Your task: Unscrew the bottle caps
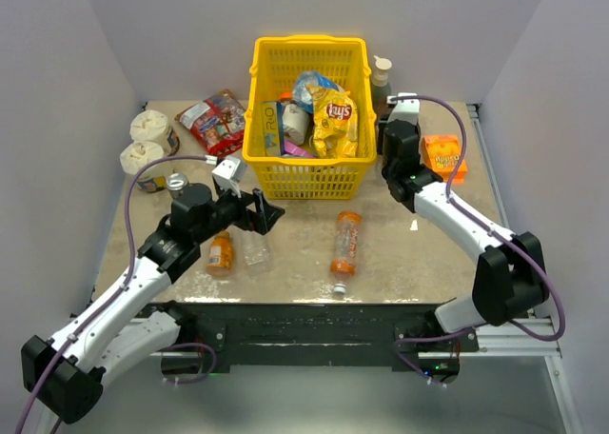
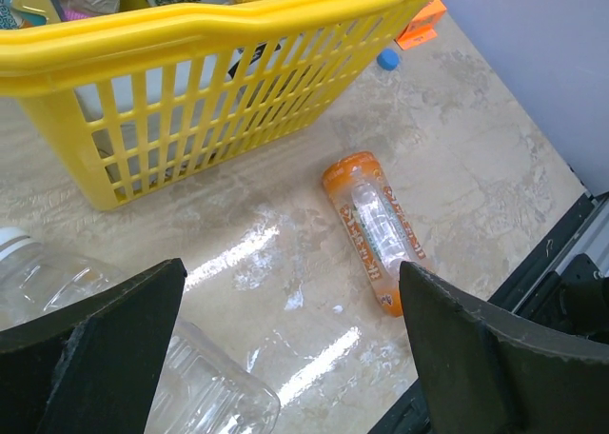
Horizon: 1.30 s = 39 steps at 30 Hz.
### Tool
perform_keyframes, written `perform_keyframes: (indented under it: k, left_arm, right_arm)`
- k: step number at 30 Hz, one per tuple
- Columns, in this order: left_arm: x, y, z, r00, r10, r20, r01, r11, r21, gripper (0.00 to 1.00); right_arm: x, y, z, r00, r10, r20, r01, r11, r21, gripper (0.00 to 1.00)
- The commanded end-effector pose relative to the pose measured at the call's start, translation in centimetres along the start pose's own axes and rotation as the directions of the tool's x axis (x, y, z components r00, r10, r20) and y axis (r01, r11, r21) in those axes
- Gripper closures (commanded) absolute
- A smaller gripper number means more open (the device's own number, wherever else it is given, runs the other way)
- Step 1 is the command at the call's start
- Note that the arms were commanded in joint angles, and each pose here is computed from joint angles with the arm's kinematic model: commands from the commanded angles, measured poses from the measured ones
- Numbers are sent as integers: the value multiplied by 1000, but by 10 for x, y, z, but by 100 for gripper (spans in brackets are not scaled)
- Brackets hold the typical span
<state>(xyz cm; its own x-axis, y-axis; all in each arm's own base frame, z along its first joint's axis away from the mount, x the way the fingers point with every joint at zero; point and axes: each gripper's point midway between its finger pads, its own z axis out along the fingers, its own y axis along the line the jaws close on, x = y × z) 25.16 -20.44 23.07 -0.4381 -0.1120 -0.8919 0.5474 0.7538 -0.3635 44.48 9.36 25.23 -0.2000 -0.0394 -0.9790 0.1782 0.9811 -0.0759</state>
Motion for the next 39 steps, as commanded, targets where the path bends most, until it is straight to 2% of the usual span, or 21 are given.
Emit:
perform_keyframes:
  k: [1,18,30,34,39]
  left_arm:
    - [-30,-1,-2,996,36,76,-35,999,-14,0]
    - [-30,1,0,997,32,72,-31,999,-11,0]
    - [-28,-1,1,997,23,68,-23,1000,-1,0]
    - [-28,-2,0,997,21,69,-21,1000,4,0]
    - [-28,-3,1,998,17,68,-18,1000,14,0]
  right_arm:
    - [1,4,9,997,66,29,-66,998,-3,100]
    - [47,-11,5,998,44,-52,-41,998,56,100]
    - [47,-18,5,997,33,-64,-27,995,92,69]
    - [44,-17,6,997,32,-65,-26,995,92,54]
    - [41,-19,8,997,33,-70,-27,996,87,44]
